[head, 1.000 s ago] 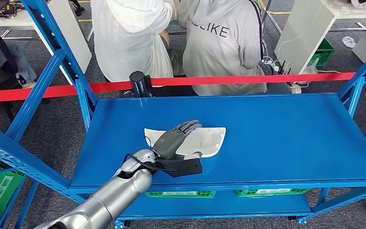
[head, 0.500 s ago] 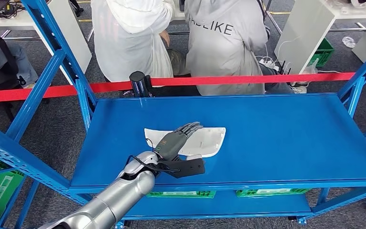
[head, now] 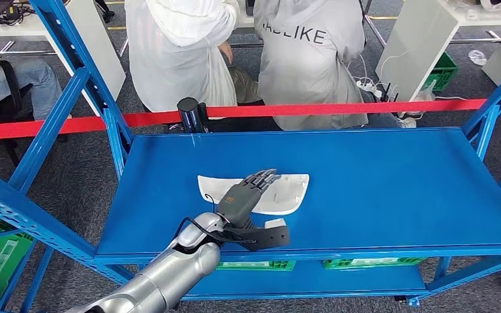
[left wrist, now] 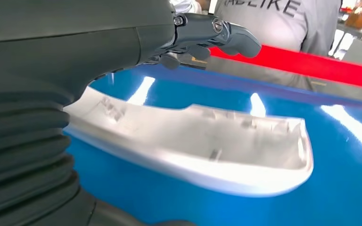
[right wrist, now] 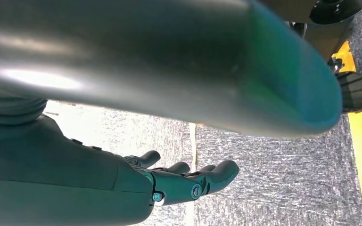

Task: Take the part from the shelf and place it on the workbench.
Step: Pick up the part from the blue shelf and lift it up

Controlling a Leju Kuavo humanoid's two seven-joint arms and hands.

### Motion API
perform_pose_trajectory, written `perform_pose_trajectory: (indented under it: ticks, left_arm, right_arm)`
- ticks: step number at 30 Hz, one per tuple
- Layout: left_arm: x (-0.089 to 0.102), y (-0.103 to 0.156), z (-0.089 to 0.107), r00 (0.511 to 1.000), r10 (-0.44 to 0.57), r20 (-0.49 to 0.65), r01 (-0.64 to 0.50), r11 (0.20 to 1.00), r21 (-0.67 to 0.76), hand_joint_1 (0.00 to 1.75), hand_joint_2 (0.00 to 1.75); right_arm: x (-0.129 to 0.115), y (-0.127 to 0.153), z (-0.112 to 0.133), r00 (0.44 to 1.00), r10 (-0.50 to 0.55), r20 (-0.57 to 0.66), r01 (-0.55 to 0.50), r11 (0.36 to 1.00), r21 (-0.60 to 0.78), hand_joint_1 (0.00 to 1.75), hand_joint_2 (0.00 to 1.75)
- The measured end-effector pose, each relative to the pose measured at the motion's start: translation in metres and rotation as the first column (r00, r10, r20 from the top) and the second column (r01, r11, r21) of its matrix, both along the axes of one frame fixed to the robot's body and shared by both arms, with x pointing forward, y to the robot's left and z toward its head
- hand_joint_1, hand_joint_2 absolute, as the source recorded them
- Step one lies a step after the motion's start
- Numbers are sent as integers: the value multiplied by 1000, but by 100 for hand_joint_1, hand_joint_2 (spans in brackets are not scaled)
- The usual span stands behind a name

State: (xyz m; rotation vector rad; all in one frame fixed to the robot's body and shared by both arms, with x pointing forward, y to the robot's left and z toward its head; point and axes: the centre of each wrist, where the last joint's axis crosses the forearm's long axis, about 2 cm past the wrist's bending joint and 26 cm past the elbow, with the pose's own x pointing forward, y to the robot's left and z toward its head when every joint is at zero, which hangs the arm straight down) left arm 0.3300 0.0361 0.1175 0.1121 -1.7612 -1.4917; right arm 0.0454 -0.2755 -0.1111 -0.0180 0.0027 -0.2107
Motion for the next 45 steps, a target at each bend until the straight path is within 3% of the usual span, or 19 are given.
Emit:
perform_pose_trajectory:
  ticks: [14, 15, 19, 45]
  left_arm:
    - [-9, -3, -13, 999, 27, 28, -29, 996, 81, 0, 175]
    - [-9, -3, -14, 999, 28, 29, -30, 996, 83, 7, 175]
    - [-11, -3, -15, 999, 33, 33, -36, 995, 88, 171, 175]
    - [-5, -3, -10, 997, 38, 65, -41, 998, 44, 175, 175]
  right_arm:
    - [0, 0, 0, 1000, 2, -8, -2, 1000, 1, 0, 0]
    - [0, 0, 0, 1000, 3, -8, -3, 1000, 1, 0, 0]
    - [0, 0, 0, 1000, 5, -7, -5, 1000, 0, 0, 0]
    - [0, 0, 0, 1000, 13, -6, -13, 1000, 1, 0, 0]
